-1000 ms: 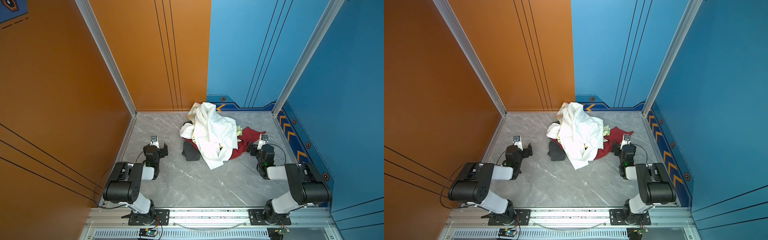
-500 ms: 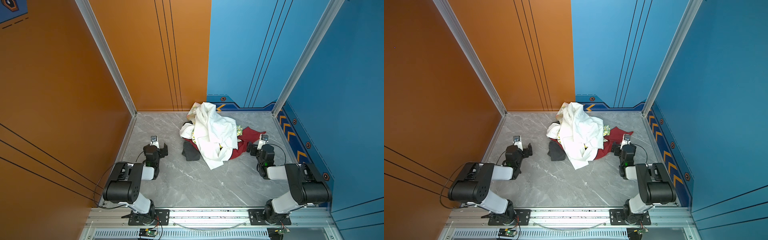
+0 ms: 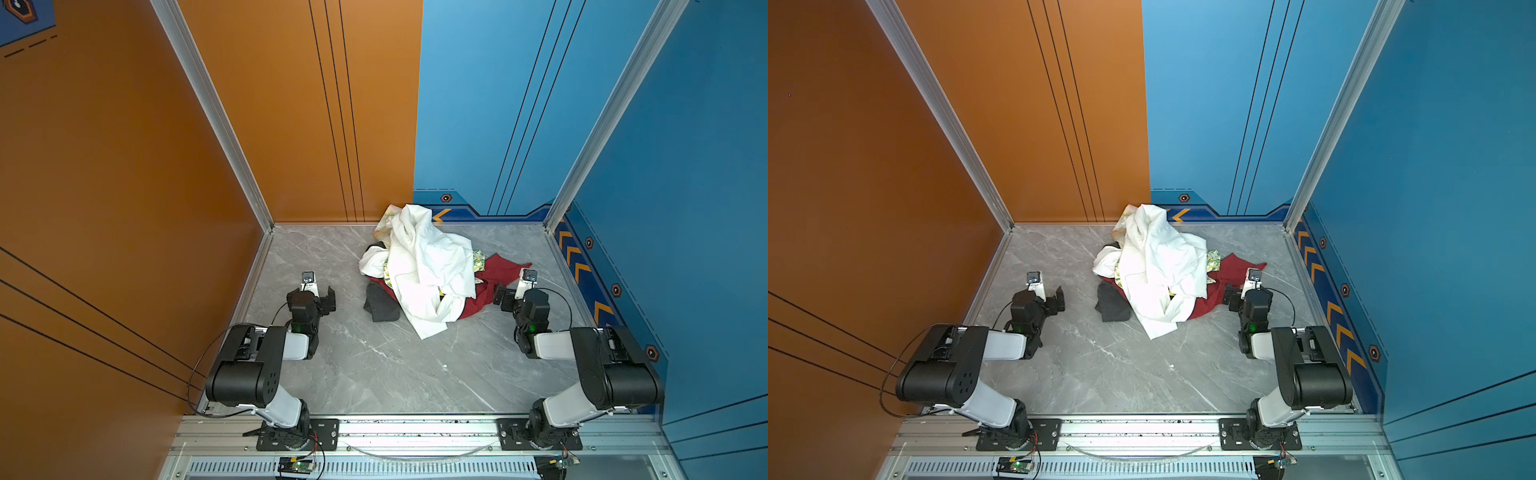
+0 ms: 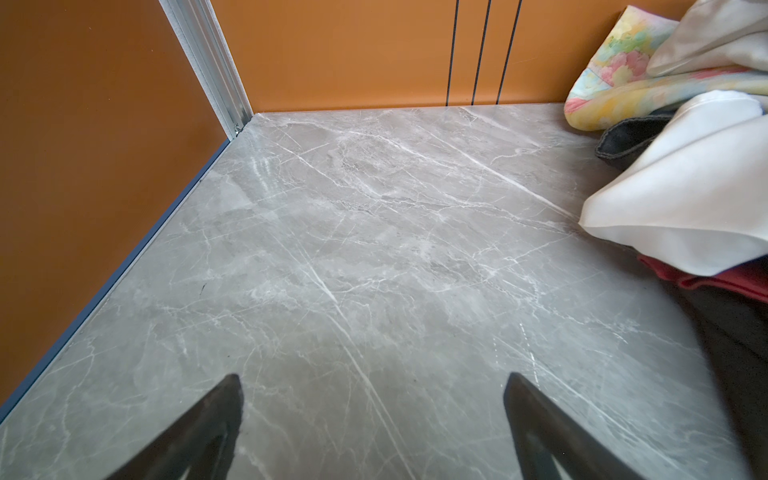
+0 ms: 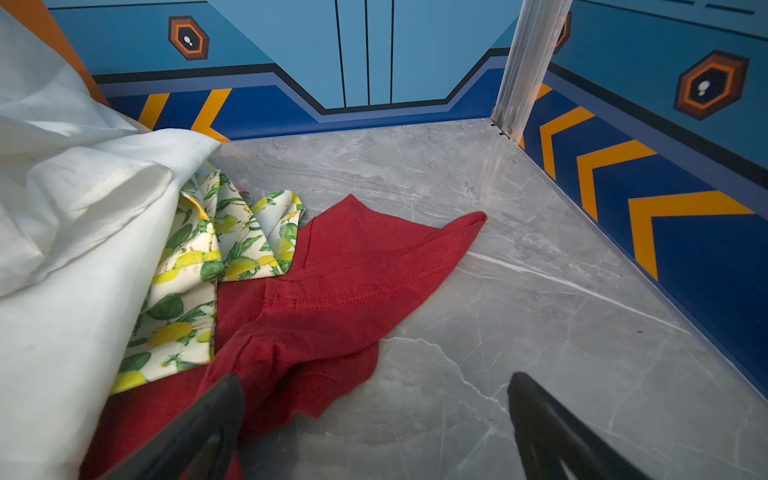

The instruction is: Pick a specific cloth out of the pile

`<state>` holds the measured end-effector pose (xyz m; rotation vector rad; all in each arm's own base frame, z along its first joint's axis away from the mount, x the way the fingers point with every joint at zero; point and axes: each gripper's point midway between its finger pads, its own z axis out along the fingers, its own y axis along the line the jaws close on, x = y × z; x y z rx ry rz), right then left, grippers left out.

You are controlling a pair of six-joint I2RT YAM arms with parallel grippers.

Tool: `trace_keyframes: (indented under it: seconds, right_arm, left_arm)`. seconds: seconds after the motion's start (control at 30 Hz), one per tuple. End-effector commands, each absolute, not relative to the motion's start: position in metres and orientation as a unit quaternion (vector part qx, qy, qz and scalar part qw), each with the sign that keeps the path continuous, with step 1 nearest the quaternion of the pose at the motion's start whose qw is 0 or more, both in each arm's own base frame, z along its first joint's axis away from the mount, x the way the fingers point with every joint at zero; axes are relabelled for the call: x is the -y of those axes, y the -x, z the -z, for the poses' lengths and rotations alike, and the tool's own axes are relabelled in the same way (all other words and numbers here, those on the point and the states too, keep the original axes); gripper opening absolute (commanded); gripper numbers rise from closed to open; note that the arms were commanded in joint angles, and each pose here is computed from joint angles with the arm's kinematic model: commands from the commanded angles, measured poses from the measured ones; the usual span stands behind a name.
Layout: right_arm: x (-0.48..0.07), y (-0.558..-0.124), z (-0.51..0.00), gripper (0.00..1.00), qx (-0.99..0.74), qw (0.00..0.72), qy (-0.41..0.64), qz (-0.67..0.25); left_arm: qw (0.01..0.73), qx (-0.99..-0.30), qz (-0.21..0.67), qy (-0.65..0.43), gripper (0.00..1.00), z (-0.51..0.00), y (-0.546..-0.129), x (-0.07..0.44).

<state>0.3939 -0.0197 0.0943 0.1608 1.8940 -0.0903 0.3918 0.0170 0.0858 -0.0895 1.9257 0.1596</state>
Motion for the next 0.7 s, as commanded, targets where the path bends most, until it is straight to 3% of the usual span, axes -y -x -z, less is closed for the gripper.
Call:
trace_keyframes:
  seconds: [0.0, 0.4, 0.53, 0.67]
  right_arm:
    - [0.019, -0.394, -0.092, 1.0, -0.814, 0.576, -0.063, 0.034]
    - [0.022, -0.383, -0.12, 1.0, -0.814, 0.573, -0.079, 0.064]
    - [0.036, -0.379, -0.135, 1.0, -0.815, 0.558, -0.125, 0.1]
    - [0.051, -0.378, -0.155, 1.0, -0.807, 0.547, -0.191, 0.116]
  left_arm:
    - [0.57, -0.818, -0.071, 0.039, 0.98, -0.09, -0.396, -0.016]
    - [0.57, -0.817, -0.082, 0.029, 0.98, -0.097, -0.397, -0.011]
    - [0.535, -0.837, -0.114, 0.019, 0.98, -0.125, -0.406, -0.008]
    - [0.548, -0.83, -0.095, 0.045, 0.98, -0.168, -0.408, -0.006]
